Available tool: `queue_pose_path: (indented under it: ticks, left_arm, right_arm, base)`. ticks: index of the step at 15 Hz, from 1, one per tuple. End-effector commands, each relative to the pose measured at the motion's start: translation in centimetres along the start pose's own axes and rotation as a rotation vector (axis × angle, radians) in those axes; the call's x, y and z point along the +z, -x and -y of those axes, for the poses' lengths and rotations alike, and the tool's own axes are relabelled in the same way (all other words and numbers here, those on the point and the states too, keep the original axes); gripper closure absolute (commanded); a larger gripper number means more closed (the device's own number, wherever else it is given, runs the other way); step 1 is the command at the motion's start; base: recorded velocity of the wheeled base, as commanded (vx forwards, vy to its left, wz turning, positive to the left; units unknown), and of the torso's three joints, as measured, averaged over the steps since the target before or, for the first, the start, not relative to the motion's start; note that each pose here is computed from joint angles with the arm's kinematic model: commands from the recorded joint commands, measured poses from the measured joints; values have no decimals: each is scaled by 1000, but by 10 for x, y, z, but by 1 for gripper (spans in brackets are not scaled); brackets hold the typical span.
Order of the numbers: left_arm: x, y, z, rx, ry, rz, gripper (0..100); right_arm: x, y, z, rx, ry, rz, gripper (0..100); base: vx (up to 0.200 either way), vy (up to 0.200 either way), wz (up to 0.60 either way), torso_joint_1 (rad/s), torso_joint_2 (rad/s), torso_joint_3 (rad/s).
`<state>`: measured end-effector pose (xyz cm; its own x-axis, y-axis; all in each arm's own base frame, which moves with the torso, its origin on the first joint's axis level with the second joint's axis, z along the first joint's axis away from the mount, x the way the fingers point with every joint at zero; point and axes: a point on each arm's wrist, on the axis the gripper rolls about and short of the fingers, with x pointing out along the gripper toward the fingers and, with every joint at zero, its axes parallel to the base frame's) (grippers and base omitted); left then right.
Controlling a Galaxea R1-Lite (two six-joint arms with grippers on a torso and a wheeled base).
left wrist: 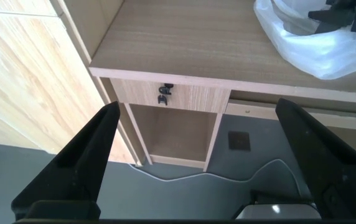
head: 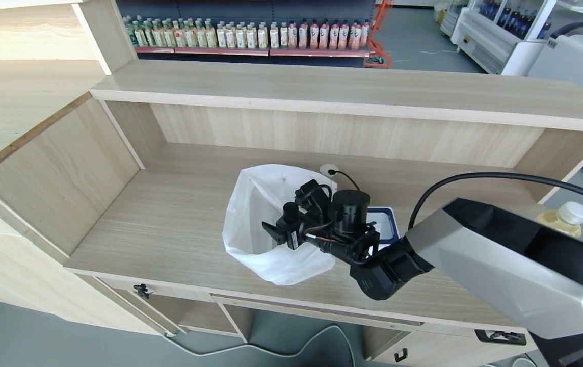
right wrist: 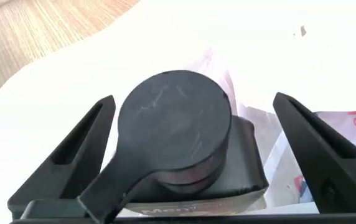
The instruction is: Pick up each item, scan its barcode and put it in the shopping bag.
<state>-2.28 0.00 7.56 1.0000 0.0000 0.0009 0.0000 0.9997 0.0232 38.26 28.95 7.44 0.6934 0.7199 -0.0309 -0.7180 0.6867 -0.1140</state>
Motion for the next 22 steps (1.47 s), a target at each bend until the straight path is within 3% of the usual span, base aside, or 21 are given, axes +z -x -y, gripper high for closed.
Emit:
queue_pose_path:
  ticks: [1,6,11,13,15,18,22]
  left_arm:
    - [0,0,0,0,0,1,0]
    - [0,0,0,0,6,1,0]
    - [0,0,0,0,12,-1,0]
    - [0,0,0,0,20,-2,0]
    - [0,0,0,0,20,-1,0]
    - [0,0,0,0,20,-1,0]
    - [0,0,0,0,20,-1,0]
  right_arm:
    - [20,4,4,-13,-34,54,0]
    - [82,19,17,-39,-55,167,0]
    - [91,51,60,-140,-95,130,0]
    - [111,83,90,-229,-104,114,0]
    - [133,116,97,-348,-162,86,0]
    - [155,170,87,-458,-222,-24,0]
    - [147,277,52,-658,-205,-333,0]
  base:
    - [0,0,0,0,0,0]
    - [0,0,0,0,0,0]
    - [0,0,0,0,0,0]
    - [0,0,0,0,0,0]
    - [0,0,0,0,0,0]
    - [0,0,0,0,0,0]
    - [0,0,0,0,0,0]
